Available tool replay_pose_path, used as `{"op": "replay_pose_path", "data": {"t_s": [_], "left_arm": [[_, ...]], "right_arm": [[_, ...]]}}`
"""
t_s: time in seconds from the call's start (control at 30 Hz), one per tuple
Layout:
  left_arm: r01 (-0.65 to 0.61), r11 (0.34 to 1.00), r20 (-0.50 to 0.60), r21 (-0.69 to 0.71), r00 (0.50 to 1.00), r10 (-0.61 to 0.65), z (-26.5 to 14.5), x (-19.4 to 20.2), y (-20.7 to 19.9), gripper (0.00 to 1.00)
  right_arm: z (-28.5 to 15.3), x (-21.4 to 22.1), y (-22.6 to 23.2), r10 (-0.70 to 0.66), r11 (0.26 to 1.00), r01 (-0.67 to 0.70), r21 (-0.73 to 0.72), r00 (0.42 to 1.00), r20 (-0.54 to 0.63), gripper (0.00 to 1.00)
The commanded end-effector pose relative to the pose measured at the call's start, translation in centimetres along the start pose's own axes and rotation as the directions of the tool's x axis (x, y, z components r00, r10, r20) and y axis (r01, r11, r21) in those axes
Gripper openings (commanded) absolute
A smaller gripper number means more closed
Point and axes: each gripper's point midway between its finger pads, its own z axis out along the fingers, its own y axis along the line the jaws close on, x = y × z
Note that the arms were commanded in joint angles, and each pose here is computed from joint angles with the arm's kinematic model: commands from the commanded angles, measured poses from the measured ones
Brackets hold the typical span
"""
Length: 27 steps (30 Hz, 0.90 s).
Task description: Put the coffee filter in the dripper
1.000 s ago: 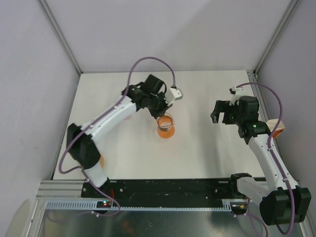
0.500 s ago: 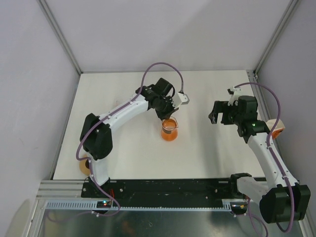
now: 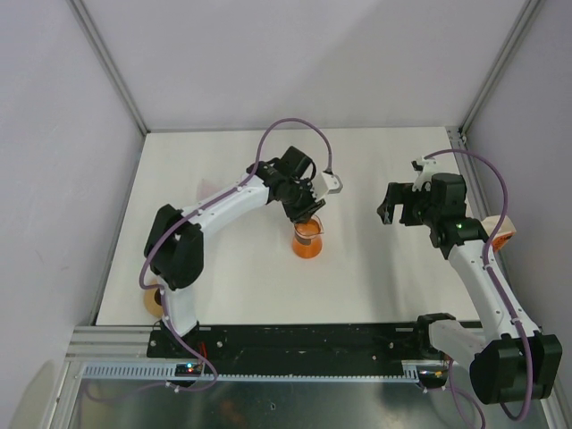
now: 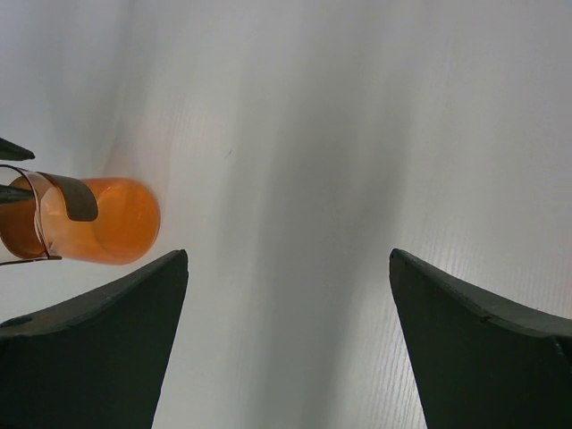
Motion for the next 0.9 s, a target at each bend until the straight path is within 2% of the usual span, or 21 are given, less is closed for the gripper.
{"op": "replay_pose_path", "data": {"t_s": [0.0,0.03,0.13,0.23,0.37,0.5,0.63,0.73,0.87], "left_arm": [[-0.009,1.000,0.073,-0.007,0.997,0.010,-2.4,-1.6,-0.5,0.54],[-0.002,1.000,0.091,-0.026,0.996,0.004,-3.3,-2.1,-0.4,0.64],[0.025,0.994,0.153,-0.106,0.988,-0.008,-6.5,-4.0,0.7,0.81],[0.054,0.983,0.223,-0.178,0.975,-0.013,-10.8,-5.0,1.3,0.91],[0.109,0.954,0.222,-0.280,0.974,-0.046,-15.8,-1.9,1.9,0.99],[0.175,0.907,0.148,-0.382,0.981,-0.127,-19.6,5.7,3.3,1.00],[0.259,0.820,0.051,-0.510,0.961,-0.272,-22.6,15.4,4.4,1.00],[0.316,0.738,-0.007,-0.596,0.917,-0.398,-24.4,23.1,4.6,1.00],[0.400,0.651,-0.067,-0.645,0.819,-0.570,-25.4,32.1,3.1,0.99]], "right_arm": [[-0.9,-2.3,0.7,-0.008,1.000,0.010,-0.021,0.997,0.070,0.99],[-0.9,-2.3,0.7,-0.008,1.000,0.009,-0.022,0.998,0.069,0.99],[-0.8,-2.3,0.8,-0.008,1.000,0.010,-0.025,0.998,0.069,0.99],[-0.8,-2.2,0.8,-0.007,1.000,0.009,-0.029,0.998,0.065,0.99],[-0.8,-2.3,0.9,-0.006,0.999,0.008,-0.035,0.998,0.066,0.99],[-0.5,-2.2,1.1,0.002,0.999,0.001,-0.049,0.998,0.059,0.99],[-0.3,-2.3,1.7,0.010,0.997,-0.006,-0.078,0.998,0.057,0.99],[-0.4,-2.6,2.2,0.019,0.995,-0.012,-0.103,0.997,0.070,0.99],[-0.8,-3.3,3.1,0.040,0.991,-0.027,-0.132,0.995,0.094,0.99]]}}
